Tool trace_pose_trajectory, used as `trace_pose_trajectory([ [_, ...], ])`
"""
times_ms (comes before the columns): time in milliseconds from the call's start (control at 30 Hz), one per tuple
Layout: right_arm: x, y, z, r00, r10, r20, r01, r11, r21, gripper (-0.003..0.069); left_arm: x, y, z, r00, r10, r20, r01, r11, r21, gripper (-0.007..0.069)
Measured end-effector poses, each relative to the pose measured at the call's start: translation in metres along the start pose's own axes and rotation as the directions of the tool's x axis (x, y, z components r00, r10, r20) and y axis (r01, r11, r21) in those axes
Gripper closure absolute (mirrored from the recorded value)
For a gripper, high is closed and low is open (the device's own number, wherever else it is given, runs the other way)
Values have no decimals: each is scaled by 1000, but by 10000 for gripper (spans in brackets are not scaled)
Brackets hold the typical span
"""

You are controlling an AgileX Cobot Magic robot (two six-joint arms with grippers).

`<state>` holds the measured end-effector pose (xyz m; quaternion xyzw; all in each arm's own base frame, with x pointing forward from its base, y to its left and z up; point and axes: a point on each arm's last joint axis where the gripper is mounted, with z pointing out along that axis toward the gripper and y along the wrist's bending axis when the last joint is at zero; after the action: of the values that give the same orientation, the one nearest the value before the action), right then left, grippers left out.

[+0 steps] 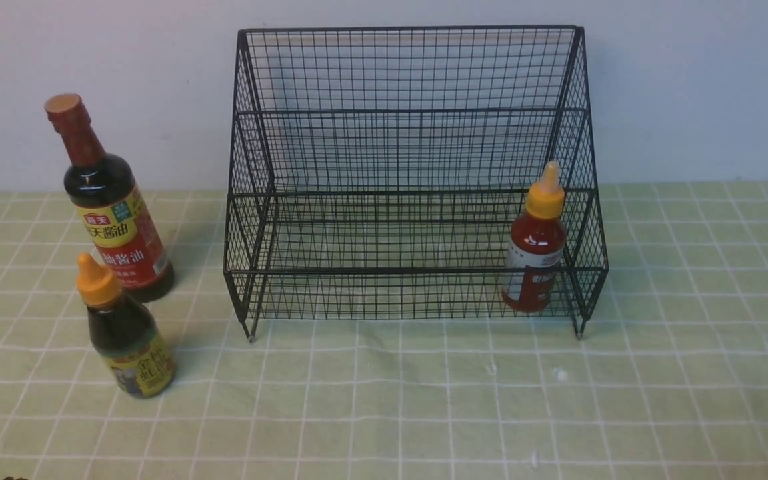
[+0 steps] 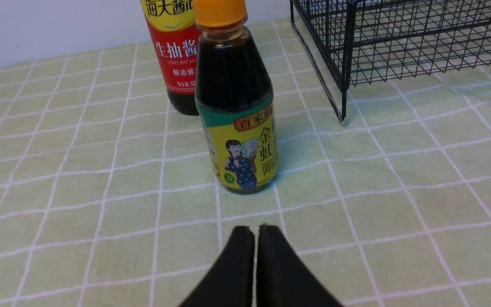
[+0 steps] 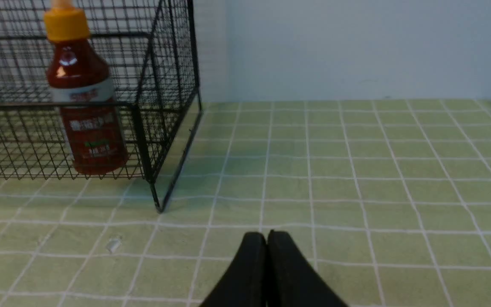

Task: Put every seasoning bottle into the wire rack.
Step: Use the left arm to grab the condiment bottle closest to it

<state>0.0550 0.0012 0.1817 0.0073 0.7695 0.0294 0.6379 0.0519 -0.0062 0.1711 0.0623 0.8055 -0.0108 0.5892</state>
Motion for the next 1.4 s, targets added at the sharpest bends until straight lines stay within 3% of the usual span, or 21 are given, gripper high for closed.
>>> trace_pose_trajectory([
  [200,0,-2,0,1000,9,-6,-9,999,36,673,0,0,0,1000,0,0,0,1000,0,631],
  [1400,0,-2,0,1000,11,-6,-11,999,40,673,0,0,0,1000,1,0,-1,1000,0,631],
])
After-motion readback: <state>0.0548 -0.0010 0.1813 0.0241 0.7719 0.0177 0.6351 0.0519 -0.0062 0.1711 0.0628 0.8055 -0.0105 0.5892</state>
